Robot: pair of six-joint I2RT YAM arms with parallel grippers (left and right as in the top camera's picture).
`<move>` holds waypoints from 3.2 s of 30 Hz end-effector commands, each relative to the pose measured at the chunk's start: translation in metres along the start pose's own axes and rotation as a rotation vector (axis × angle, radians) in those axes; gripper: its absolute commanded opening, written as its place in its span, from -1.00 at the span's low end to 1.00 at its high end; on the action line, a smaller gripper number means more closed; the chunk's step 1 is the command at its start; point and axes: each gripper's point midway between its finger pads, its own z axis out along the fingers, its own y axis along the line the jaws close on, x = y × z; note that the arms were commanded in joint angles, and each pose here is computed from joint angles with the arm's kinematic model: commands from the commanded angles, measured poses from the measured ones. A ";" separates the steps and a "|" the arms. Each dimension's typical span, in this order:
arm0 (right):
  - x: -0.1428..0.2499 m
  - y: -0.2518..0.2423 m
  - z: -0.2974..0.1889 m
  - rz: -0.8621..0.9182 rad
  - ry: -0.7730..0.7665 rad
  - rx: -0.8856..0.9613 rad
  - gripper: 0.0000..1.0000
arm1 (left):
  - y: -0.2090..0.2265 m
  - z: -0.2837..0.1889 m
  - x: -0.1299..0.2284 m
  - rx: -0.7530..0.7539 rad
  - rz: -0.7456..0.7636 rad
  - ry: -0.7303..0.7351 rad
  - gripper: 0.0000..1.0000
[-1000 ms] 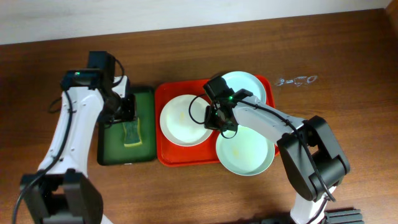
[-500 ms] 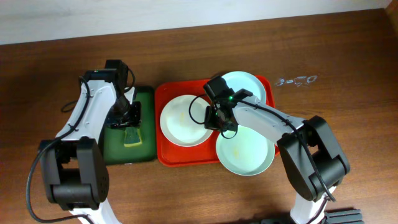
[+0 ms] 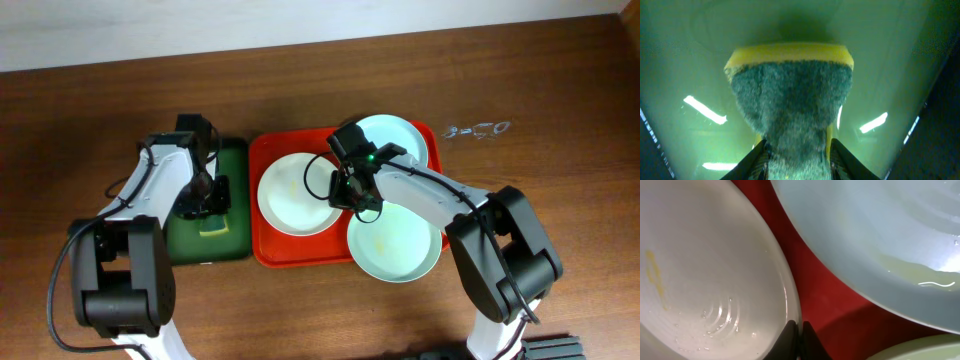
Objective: Clean dirty plates on tray and stack at the side
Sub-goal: 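Lower the left gripper and grasp the yellow-green sponge, then lift the sponge with the left gripper and carry it over the white plate, then scrub the white plate with the sponge while the right gripper holds the rim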
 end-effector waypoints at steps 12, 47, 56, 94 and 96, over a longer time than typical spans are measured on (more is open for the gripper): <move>0.005 -0.003 0.002 -0.014 0.011 0.019 -0.90 | 0.000 0.002 -0.012 -0.004 -0.009 -0.037 -0.16; 0.013 0.008 0.002 -0.183 0.056 -0.054 -0.92 | -0.026 -0.135 -0.040 0.030 0.199 -0.379 -1.00; 0.007 0.016 0.001 -0.164 0.035 -0.091 -0.92 | -0.033 -0.135 -0.039 0.039 0.217 -0.380 -1.00; 0.011 0.015 -0.001 -0.154 0.077 -0.127 -0.92 | -0.162 0.013 0.001 0.239 0.281 0.021 -1.00; 0.011 0.015 0.000 -0.153 0.078 -0.126 -0.92 | -0.162 0.013 0.002 0.237 0.283 0.024 -1.00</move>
